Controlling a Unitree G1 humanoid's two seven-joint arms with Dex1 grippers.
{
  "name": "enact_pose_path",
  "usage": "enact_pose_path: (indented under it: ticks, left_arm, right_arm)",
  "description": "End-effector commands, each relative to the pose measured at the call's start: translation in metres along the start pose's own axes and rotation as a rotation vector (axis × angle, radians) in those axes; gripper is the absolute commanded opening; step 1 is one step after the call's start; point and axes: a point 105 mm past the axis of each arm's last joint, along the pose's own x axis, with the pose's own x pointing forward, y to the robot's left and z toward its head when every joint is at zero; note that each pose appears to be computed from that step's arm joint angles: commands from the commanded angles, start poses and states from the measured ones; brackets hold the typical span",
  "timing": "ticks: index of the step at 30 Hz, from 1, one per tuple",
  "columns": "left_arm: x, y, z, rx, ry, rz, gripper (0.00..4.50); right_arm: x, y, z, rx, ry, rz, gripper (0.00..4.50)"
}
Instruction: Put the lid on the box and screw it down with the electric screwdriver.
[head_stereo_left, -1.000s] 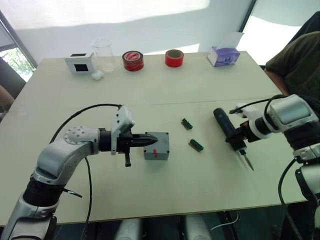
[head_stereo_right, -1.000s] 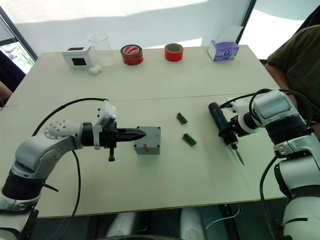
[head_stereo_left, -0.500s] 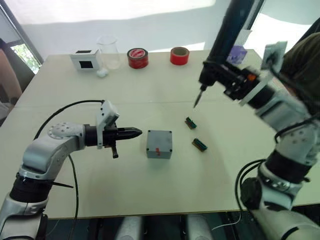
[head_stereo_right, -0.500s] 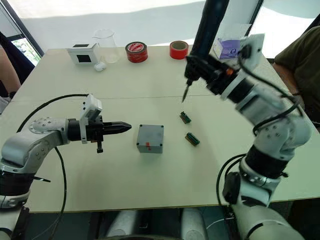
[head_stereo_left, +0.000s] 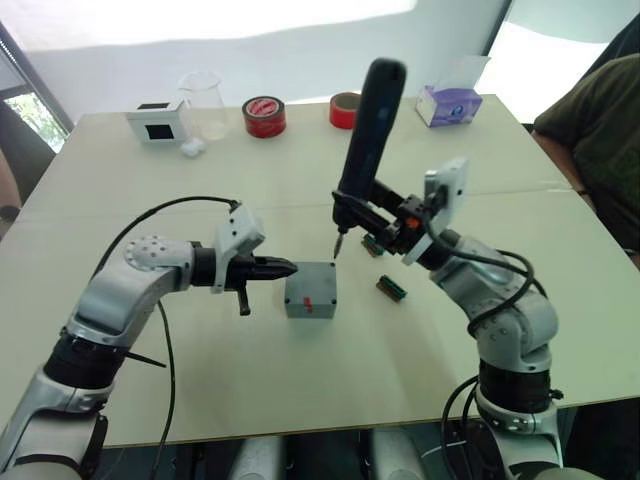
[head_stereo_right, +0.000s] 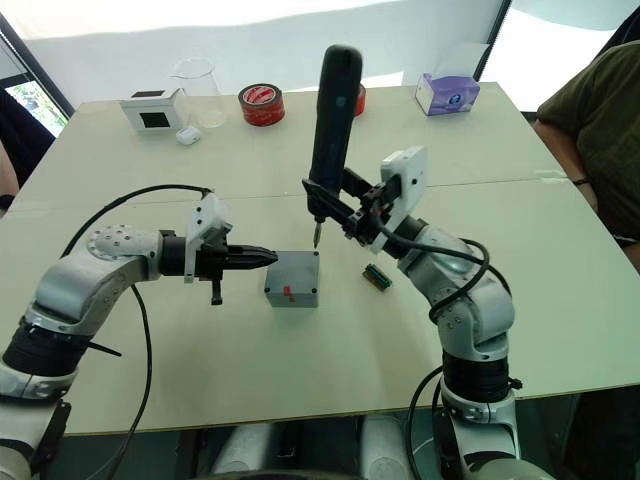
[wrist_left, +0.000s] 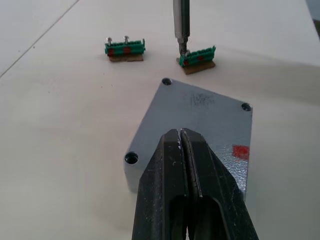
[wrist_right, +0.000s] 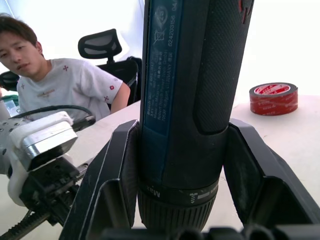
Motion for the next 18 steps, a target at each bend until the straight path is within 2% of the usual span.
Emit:
enact_pose_path:
  ticks: [1,4,18]
  left_arm:
    - [0.002,0.001,0.003,0.062,0.013,-0.004,0.0]
    - [0.009,0.001,-0.011,0.094,0.075,-0.012,0.0]
    - [0.011,-0.003,-0.008,0.078,0.037,-0.025,0.0]
  right_arm:
    - [0.004,0.007,0.015,-0.073,-0.083,0.024,1.84]
    - [0.004,0.005,0.005,-0.087,-0.069,0.013,1.84]
    - [-0.001,-0.004,-0.012,-0.135,-0.045,-0.034,1.84]
